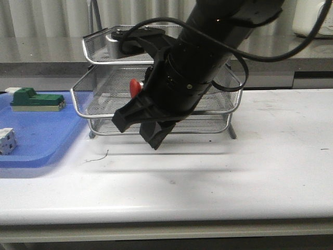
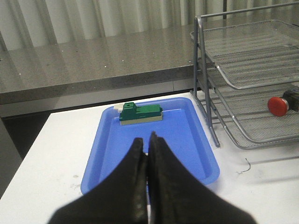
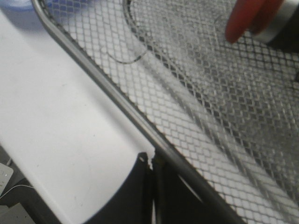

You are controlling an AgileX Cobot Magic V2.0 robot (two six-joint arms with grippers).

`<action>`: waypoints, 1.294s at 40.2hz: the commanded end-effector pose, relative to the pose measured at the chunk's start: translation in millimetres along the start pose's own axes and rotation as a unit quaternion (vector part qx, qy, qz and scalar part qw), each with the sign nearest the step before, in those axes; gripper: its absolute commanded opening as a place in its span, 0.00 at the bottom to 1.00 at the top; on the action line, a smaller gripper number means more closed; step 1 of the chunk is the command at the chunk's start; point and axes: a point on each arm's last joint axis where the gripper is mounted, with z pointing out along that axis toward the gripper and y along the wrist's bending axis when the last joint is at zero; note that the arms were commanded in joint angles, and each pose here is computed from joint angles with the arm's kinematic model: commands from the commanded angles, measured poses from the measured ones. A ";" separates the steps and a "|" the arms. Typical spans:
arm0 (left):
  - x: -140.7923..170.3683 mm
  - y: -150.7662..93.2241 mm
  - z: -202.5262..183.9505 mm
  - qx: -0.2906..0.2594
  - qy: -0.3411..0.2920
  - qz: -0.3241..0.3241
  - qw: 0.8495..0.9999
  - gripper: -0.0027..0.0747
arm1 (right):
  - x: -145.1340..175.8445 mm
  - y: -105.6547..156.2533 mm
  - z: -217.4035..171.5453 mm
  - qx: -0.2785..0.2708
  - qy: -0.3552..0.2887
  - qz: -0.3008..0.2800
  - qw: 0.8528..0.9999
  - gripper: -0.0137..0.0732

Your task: Place button on rack with both arms

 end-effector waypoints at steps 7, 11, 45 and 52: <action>-13.7 1.4 -7.8 -0.011 -0.062 -0.009 0.998 0.01 | -39.9 -21.5 -11.4 0.027 -0.070 -0.005 0.997 0.09; -13.7 1.4 -7.8 -0.011 -0.062 -0.009 0.998 0.01 | -44.9 -27.9 -8.6 0.031 -0.069 -0.001 0.997 0.09; -13.7 1.4 -7.8 -0.011 -0.062 -0.009 0.998 0.01 | -54.9 -29.9 -121.3 -0.022 -0.013 0.060 0.998 0.09; -13.7 1.4 -7.8 -0.011 -0.062 -0.009 0.998 0.01 | -37.4 -64.4 -174.3 0.028 -0.047 0.101 0.993 0.09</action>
